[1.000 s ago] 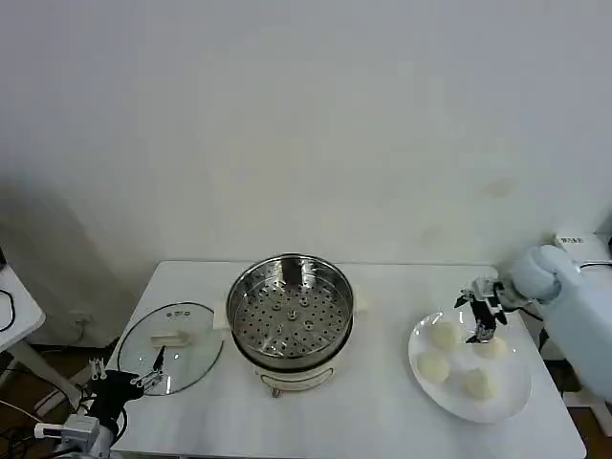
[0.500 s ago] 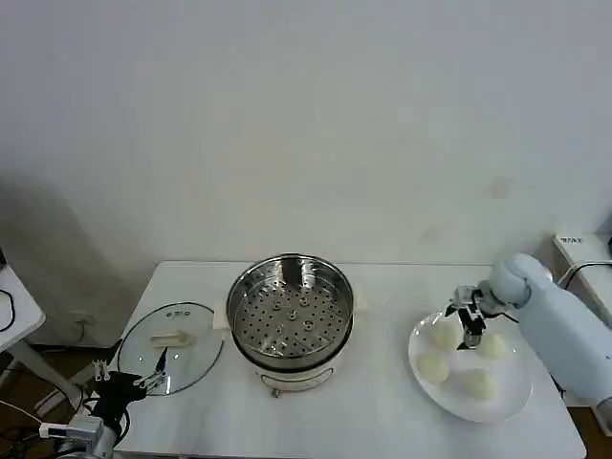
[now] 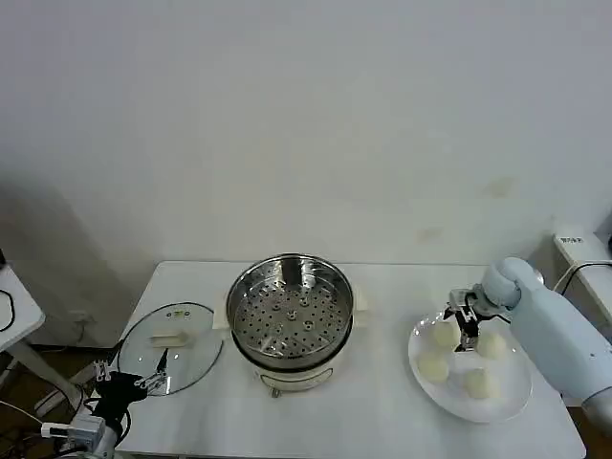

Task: Take steamed baozi put them in steamer then cover it.

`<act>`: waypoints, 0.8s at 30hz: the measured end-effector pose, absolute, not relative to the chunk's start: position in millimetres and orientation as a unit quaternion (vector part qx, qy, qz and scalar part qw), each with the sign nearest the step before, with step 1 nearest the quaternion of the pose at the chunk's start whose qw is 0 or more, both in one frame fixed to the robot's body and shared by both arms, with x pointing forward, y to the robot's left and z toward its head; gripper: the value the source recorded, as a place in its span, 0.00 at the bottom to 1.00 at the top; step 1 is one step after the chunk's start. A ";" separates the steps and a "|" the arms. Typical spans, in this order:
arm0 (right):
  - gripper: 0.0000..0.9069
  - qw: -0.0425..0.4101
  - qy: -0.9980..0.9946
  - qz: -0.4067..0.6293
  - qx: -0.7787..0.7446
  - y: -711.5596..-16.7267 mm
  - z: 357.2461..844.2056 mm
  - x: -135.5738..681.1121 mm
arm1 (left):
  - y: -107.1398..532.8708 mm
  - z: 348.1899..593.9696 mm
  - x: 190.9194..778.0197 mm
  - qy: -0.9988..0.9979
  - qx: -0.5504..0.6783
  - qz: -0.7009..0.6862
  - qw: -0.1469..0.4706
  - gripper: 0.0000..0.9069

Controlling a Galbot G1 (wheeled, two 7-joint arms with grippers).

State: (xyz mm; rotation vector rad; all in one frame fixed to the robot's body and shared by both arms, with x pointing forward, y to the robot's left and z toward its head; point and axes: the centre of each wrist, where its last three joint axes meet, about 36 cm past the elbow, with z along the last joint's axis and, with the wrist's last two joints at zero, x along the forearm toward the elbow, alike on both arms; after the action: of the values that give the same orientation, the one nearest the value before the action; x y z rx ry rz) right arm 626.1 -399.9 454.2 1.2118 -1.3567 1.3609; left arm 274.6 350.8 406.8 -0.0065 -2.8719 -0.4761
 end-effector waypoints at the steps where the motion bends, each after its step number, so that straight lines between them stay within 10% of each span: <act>1: 1.00 0.421 -0.542 0.543 0.484 -400.0 453.3 626.3 | 350.8 406.8 274.7 -0.980 -0.002 -0.162 0.115 1.00; 6: 1.00 0.420 -0.551 0.537 0.481 -400.5 449.2 626.4 | 350.5 406.4 274.9 -0.980 -0.002 -0.162 0.115 1.00; 9: 0.78 0.419 -0.554 0.537 0.479 -400.8 449.0 626.3 | 350.5 405.9 274.6 -0.980 -0.001 -0.162 0.116 1.00; 24: 0.70 0.414 -0.569 0.533 0.471 -406.7 455.5 625.9 | 348.8 404.1 275.5 -0.980 -0.002 -0.160 0.116 1.00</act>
State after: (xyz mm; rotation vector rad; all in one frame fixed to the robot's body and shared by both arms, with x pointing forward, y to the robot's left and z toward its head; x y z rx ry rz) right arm 625.9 -406.7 455.5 1.1827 -1.4297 1.3395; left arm 275.5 348.8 404.1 -0.0072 -2.8705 -0.4690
